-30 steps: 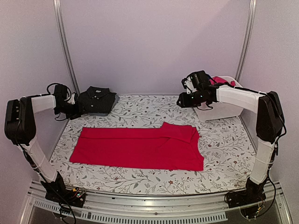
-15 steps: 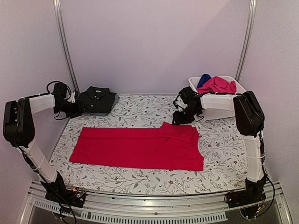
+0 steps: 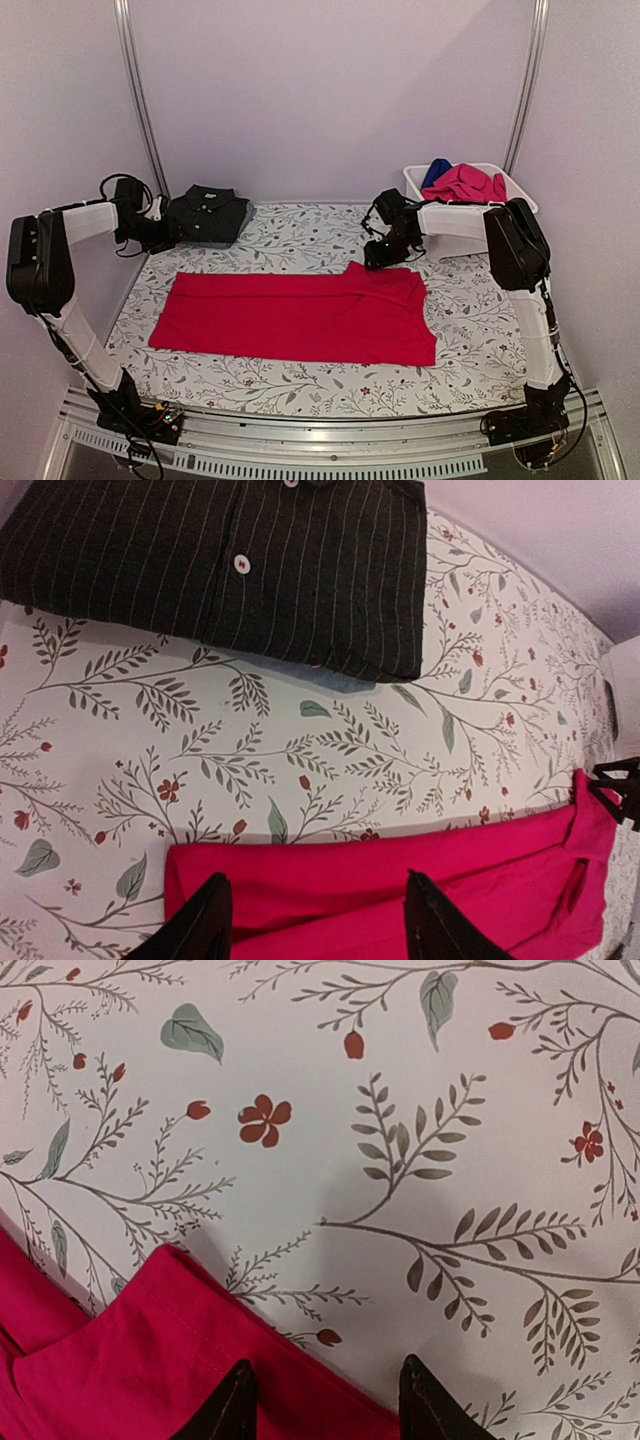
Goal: Fold and stack the mixed laundry pile
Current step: Adjust the rectangle-folded T-shirt at the center of the board.
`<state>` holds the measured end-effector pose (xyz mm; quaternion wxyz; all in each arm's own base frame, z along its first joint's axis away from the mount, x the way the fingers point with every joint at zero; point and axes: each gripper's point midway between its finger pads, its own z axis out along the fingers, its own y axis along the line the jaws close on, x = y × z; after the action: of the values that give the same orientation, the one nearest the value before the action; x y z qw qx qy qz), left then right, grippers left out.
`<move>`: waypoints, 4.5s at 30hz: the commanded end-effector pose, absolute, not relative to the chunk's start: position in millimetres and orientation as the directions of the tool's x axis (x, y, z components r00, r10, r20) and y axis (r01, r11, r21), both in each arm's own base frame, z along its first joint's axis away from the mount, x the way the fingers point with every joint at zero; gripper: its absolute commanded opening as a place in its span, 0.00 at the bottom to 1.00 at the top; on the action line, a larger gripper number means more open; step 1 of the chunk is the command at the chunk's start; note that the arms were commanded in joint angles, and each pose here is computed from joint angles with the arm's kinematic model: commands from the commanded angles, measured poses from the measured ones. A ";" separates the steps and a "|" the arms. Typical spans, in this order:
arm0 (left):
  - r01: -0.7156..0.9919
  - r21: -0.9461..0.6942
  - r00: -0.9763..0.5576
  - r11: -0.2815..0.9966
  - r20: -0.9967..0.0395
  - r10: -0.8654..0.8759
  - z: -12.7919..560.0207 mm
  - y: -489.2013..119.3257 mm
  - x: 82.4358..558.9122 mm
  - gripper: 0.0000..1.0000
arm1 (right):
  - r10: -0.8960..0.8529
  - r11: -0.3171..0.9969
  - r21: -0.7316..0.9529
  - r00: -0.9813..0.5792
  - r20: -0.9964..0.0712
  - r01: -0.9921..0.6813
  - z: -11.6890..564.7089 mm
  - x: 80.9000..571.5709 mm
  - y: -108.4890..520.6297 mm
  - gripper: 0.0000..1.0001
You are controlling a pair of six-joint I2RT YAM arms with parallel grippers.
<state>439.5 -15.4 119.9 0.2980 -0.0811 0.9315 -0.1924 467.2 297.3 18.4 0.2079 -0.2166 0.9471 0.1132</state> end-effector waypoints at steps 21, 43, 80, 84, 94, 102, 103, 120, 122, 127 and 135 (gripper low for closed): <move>-0.030 -0.365 -0.788 0.930 -0.564 -0.247 134.9 -13.0 431.5 0.58 | -0.471 0.809 0.084 -0.727 -0.500 -0.582 81.2 451.2 329.1 0.00; -0.013 -0.338 -0.794 0.941 -0.569 -0.215 130.0 -12.0 414.1 0.58 | -0.516 0.649 0.384 -0.751 -0.413 -0.657 91.5 309.0 375.0 0.00; 0.004 -0.359 -0.803 0.933 -0.558 -0.211 135.0 -24.2 395.4 0.66 | -0.616 0.577 0.457 -0.728 -0.302 -0.677 67.0 278.8 422.5 0.46; 0.004 -0.357 -0.803 0.934 -0.558 -0.210 134.9 -24.0 395.1 0.66 | -0.655 0.578 0.416 -0.703 -0.277 -0.702 54.7 268.6 420.1 0.45; 0.006 -0.357 -0.804 0.934 -0.557 -0.208 133.1 -24.5 393.8 0.66 | -0.726 0.548 0.331 -0.634 -0.267 -0.768 38.5 256.6 418.3 0.42; 0.008 -0.354 -0.804 0.935 -0.558 -0.205 133.3 -24.1 394.7 0.66 | -0.772 0.541 0.250 -0.593 -0.232 -0.803 19.0 256.2 412.9 0.40; 0.007 -0.353 -0.804 0.935 -0.558 -0.205 133.0 -23.9 394.6 0.66 | -0.780 0.538 0.242 -0.586 -0.221 -0.808 15.7 254.3 411.8 0.40; 0.005 -0.350 -0.803 0.937 -0.559 -0.205 133.8 -23.0 394.9 0.66 | -0.800 0.508 0.204 -0.547 -0.249 -0.837 45.5 245.9 403.3 0.06; 0.004 -0.350 -0.803 0.937 -0.560 -0.205 134.7 -23.1 394.3 0.66 | -0.801 0.499 0.214 -0.541 -0.255 -0.840 50.5 242.2 402.1 0.06; -0.028 -0.335 -0.810 0.942 -0.544 -0.218 131.5 -18.5 391.6 0.65 | -0.807 0.475 0.250 -0.531 -0.258 -0.844 60.3 230.1 396.9 0.03; -0.101 -0.301 -0.852 0.948 -0.466 -0.239 115.9 -9.9 380.9 0.63 | -0.819 0.471 0.312 -0.541 -0.193 -0.825 48.4 208.5 383.0 0.01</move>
<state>386.4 -13.6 116.6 0.2748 -0.0779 0.9465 -0.1503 229.7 390.3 47.1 0.0391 -0.4730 0.8631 0.1724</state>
